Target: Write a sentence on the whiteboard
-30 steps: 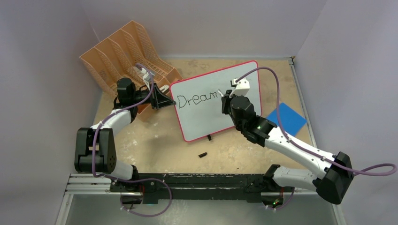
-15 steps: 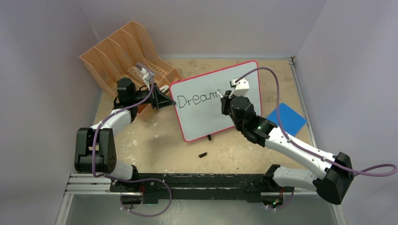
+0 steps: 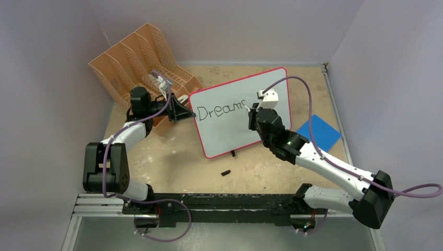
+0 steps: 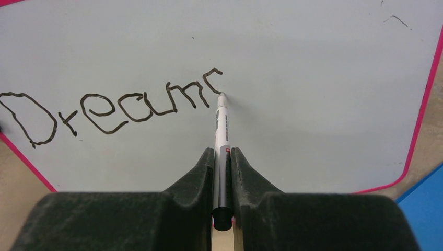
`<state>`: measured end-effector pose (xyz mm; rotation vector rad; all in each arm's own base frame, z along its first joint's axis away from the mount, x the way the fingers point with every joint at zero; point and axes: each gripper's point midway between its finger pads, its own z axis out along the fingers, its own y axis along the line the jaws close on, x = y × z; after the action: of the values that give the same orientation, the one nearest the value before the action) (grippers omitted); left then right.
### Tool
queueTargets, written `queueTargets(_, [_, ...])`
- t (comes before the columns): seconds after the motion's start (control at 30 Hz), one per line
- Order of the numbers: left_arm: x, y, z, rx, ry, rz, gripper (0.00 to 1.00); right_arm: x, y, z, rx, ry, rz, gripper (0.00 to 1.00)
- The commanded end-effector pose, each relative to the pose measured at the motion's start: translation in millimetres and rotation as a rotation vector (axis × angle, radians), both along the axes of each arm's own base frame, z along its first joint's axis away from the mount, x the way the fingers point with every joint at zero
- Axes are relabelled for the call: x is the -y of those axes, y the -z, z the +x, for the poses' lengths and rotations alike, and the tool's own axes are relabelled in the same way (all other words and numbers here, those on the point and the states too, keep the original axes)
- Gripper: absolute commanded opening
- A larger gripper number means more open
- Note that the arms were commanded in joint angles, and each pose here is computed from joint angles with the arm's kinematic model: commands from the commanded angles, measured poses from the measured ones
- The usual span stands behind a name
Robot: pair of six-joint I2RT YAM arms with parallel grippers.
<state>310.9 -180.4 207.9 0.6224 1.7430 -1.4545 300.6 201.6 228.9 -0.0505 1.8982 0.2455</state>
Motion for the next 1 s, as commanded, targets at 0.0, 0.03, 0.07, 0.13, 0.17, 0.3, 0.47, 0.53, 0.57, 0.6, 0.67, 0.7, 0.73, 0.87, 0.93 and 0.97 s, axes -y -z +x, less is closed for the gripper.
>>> queueTargets(0.0, [3.8,-16.1,-2.3,0.096,0.035,0.003,0.0,14.1,8.0,-1.6,-0.017,0.057,-0.023,0.0])
queueTargets(0.03, [4.1,-16.2,-2.6,0.097,0.036,0.002,0.0,14.4,8.5,-2.0,-0.018,0.057,-0.025,0.0])
queueTargets(0.07, [3.8,-16.5,-2.3,0.098,0.035,0.002,0.0,14.2,8.3,-2.3,-0.018,0.056,-0.024,0.0])
queueTargets(0.13, [3.8,-16.2,-2.2,0.097,0.035,0.003,0.0,13.9,10.0,-3.0,-0.024,0.052,-0.025,0.0])
queueTargets(0.17, [3.7,-16.3,-2.0,0.097,0.034,0.003,0.0,13.6,10.6,-3.3,-0.027,0.05,-0.025,0.0])
queueTargets(0.3, [3.8,-16.6,-2.3,0.098,0.036,0.002,0.0,10.9,10.5,-5.1,-0.031,0.032,-0.017,0.0])
queueTargets(0.47, [3.8,-16.7,-2.4,0.098,0.036,0.002,0.0,4.7,6.1,-7.4,-0.027,-0.006,0.005,0.0])
queueTargets(0.53, [3.8,-16.4,-2.2,0.097,0.035,0.002,0.0,2.1,4.9,-7.8,-0.026,-0.019,0.012,0.0])
queueTargets(0.57, [3.8,-16.5,-2.4,0.098,0.036,0.002,0.0,0.5,4.7,-8.2,-0.028,-0.028,0.013,0.0])
queueTargets(0.6, [4.0,-16.2,-2.4,0.097,0.036,0.002,0.0,-1.1,4.2,-8.2,-0.027,-0.035,0.016,0.0])
queueTargets(0.67, [4.0,-16.2,-2.4,0.097,0.036,0.002,0.0,-3.9,3.2,-8.2,-0.026,-0.049,0.019,0.0])
queueTargets(0.7, [4.3,-16.1,-2.7,0.096,0.037,0.002,0.0,-4.9,3.0,-7.9,-0.025,-0.052,0.021,0.0])
queueTargets(0.73, [3.8,-16.2,-2.2,0.097,0.035,0.002,0.0,-5.8,1.9,-7.7,-0.023,-0.055,0.024,0.0])
queueTargets(0.87, [3.8,-16.5,-2.1,0.097,0.035,0.002,0.0,-9.7,-2.4,-6.9,-0.012,-0.069,0.038,0.0])
queueTargets(0.93, [3.7,-16.4,-2.1,0.097,0.035,0.003,0.0,-9.1,-4.4,-6.0,-0.006,-0.063,0.04,0.0])
queueTargets(0.97, [3.7,-16.0,-2.0,0.095,0.033,0.003,0.0,-8.0,-5.7,-5.7,-0.003,-0.058,0.04,0.0])
